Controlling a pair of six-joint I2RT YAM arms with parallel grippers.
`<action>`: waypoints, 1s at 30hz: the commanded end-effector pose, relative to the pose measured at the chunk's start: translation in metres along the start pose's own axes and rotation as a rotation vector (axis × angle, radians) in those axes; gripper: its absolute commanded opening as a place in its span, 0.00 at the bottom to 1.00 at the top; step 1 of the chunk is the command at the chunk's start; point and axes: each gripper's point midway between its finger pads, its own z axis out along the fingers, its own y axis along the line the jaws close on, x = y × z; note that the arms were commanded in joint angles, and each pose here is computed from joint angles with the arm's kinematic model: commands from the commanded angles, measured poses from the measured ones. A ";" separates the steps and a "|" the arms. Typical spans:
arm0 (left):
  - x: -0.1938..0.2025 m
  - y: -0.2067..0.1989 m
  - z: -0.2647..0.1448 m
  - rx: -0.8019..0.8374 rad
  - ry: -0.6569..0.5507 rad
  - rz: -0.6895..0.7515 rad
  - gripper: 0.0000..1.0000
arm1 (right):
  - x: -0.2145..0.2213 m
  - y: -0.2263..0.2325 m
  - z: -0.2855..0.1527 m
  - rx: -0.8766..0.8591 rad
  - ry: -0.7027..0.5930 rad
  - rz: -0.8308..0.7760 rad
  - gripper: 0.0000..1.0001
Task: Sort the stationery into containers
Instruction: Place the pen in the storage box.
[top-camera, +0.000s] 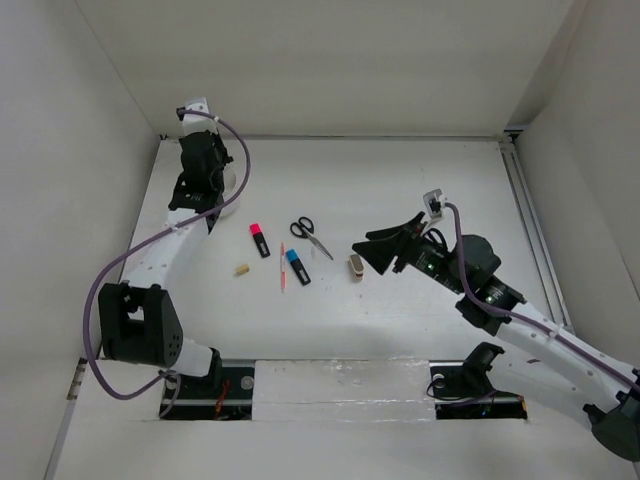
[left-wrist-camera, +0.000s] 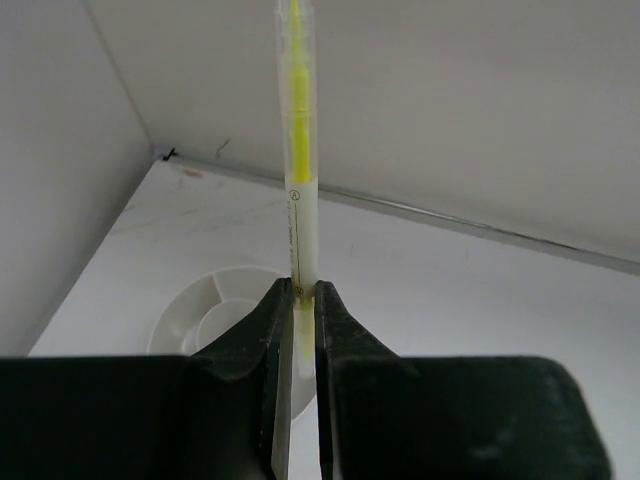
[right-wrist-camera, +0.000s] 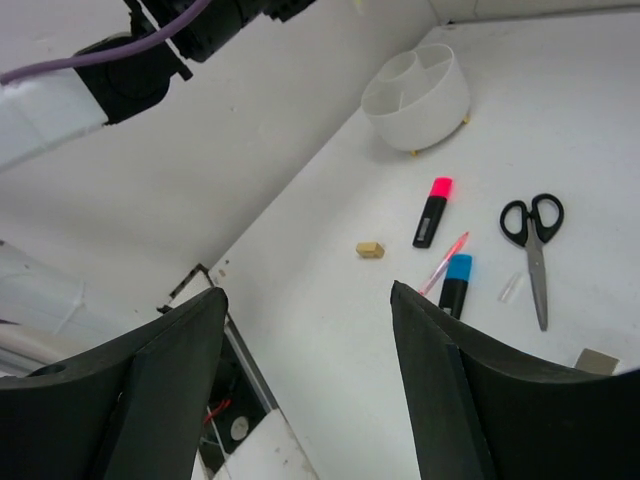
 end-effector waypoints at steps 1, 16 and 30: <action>-0.012 -0.020 0.013 0.110 -0.096 0.106 0.00 | 0.002 -0.002 -0.005 0.009 0.001 -0.036 0.73; 0.064 -0.004 0.058 0.149 0.008 0.199 0.00 | 0.025 -0.027 -0.002 0.082 0.037 -0.025 0.73; 0.122 0.002 0.066 0.132 0.113 0.178 0.00 | 0.035 -0.034 -0.002 0.097 0.059 -0.011 0.73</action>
